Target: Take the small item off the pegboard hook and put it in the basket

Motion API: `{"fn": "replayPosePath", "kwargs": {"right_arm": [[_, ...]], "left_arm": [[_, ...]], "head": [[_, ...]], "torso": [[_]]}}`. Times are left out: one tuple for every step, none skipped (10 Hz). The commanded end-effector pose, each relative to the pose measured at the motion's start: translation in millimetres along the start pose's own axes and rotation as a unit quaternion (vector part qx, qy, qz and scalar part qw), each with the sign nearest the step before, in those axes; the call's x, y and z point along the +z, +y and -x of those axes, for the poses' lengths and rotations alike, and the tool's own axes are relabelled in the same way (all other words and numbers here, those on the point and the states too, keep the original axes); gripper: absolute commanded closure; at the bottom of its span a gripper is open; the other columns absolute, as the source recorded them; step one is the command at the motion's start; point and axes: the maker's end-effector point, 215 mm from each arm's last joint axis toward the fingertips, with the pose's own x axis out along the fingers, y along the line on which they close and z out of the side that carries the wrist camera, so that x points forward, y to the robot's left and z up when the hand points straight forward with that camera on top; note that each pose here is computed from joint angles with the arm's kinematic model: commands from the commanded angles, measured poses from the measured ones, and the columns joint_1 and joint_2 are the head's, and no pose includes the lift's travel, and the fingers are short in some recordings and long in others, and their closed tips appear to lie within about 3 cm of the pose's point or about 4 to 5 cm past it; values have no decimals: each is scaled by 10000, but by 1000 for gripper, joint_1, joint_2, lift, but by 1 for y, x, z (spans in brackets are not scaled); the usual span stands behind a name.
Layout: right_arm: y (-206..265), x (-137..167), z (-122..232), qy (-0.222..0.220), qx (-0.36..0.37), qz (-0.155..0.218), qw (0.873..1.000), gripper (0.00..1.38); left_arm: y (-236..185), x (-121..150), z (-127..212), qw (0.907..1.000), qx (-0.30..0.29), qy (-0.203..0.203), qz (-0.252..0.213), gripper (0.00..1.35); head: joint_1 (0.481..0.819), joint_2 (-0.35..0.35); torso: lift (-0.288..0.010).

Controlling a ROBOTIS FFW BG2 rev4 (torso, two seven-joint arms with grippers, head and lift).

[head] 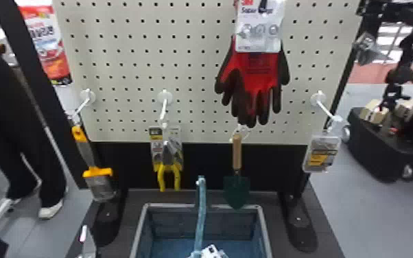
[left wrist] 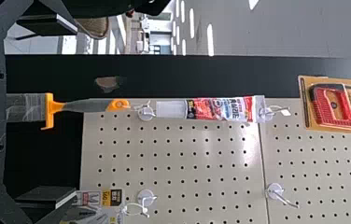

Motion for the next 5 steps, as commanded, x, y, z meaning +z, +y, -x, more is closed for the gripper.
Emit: {"fn": "replayPosePath", "kwargs": {"right_arm": [[2, 5, 8, -41, -75, 96, 9999, 1256], [3, 6, 14, -51, -155, 155, 9997, 1256], [4, 3, 17, -33, -206, 171, 9996, 1256], [6, -2, 21, -15, -251, 150, 9996, 1256], [9, -4, 27, -30, -327, 162, 9993, 1256]], "left_arm": [[-1, 0, 0, 10000, -7, 6, 10, 98], [-1, 0, 0, 10000, -6, -5, 11, 98], [-1, -2, 0, 10000, -7, 35, 0, 98], [-1, -2, 0, 10000, -11, 36, 7, 98], [-1, -1, -1, 10000, -10, 15, 11, 98]], "head": [[549, 0], [549, 0], [549, 0], [549, 0], [549, 0]], "torso": [[-100], [-100], [-100], [-100], [-100]]}}
